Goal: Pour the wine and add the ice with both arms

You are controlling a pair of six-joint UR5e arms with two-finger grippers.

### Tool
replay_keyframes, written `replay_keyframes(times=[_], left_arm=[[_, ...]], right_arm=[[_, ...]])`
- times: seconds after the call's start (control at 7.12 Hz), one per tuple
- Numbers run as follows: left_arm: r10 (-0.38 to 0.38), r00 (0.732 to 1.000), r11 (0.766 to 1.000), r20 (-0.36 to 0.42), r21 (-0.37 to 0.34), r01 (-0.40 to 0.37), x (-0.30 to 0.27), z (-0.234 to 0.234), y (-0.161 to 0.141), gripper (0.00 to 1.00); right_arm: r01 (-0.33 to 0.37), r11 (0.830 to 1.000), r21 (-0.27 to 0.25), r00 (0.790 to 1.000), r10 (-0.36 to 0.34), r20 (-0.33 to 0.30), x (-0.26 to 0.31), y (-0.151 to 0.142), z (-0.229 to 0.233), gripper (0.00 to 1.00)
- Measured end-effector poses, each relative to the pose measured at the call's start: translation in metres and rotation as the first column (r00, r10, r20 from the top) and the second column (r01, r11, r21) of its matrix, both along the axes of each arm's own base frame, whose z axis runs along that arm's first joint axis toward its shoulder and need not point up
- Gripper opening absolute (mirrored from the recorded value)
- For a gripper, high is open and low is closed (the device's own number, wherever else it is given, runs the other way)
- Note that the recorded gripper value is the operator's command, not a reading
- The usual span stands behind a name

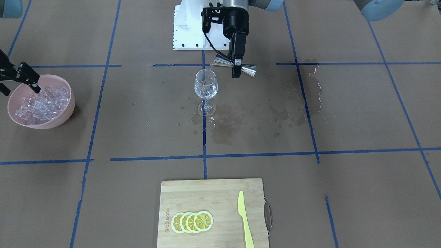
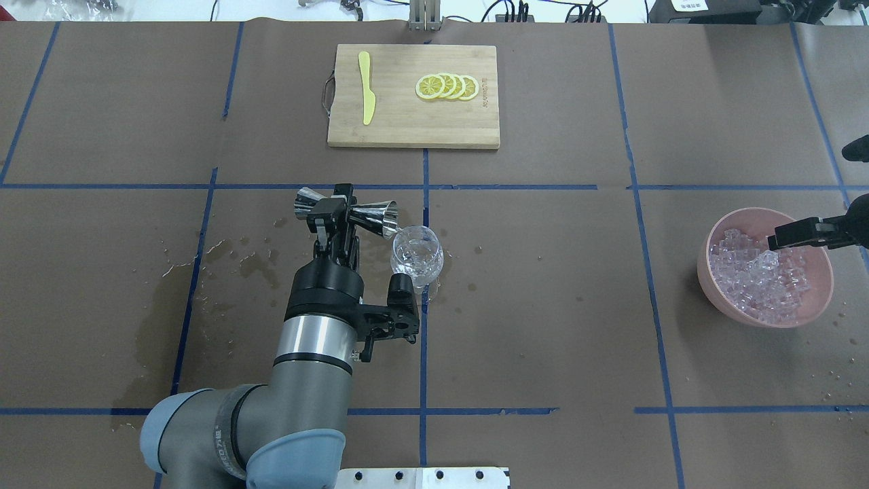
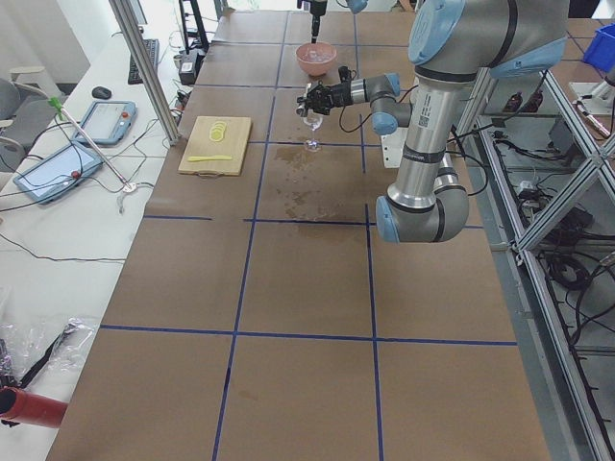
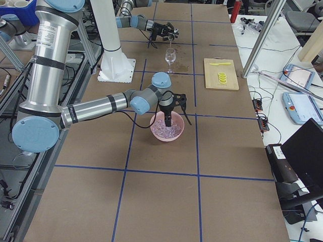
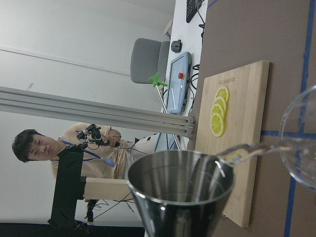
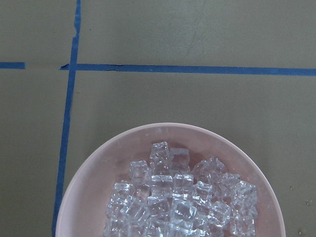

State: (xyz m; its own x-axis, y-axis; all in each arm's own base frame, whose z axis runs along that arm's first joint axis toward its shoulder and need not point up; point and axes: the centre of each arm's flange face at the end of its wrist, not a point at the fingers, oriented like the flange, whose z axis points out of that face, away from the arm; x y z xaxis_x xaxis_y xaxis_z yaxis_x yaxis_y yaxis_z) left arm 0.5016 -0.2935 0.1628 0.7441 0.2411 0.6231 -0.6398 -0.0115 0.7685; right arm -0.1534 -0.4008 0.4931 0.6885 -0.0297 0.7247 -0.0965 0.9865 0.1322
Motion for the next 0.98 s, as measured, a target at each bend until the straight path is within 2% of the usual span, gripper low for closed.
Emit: replay_keyframes(times=[0.7,0.98], left_arm=[[-0.03,0.999,0.999,0.027,0.018,0.029,0.0057,0.0035,0.0016,0.0],[-0.036,0.998,0.999,-0.047,0.011,0.037,0.0063,0.0018,0.0026,0.0]], right_arm=[[0.0,1.0,-0.001,1.0,0.0,0.0,0.0,0.0,0.0002,1.0],[0.001,1.0,0.0,1.0,-0.001,0.0,-0.0001,-0.0002,0.0005,1.0]])
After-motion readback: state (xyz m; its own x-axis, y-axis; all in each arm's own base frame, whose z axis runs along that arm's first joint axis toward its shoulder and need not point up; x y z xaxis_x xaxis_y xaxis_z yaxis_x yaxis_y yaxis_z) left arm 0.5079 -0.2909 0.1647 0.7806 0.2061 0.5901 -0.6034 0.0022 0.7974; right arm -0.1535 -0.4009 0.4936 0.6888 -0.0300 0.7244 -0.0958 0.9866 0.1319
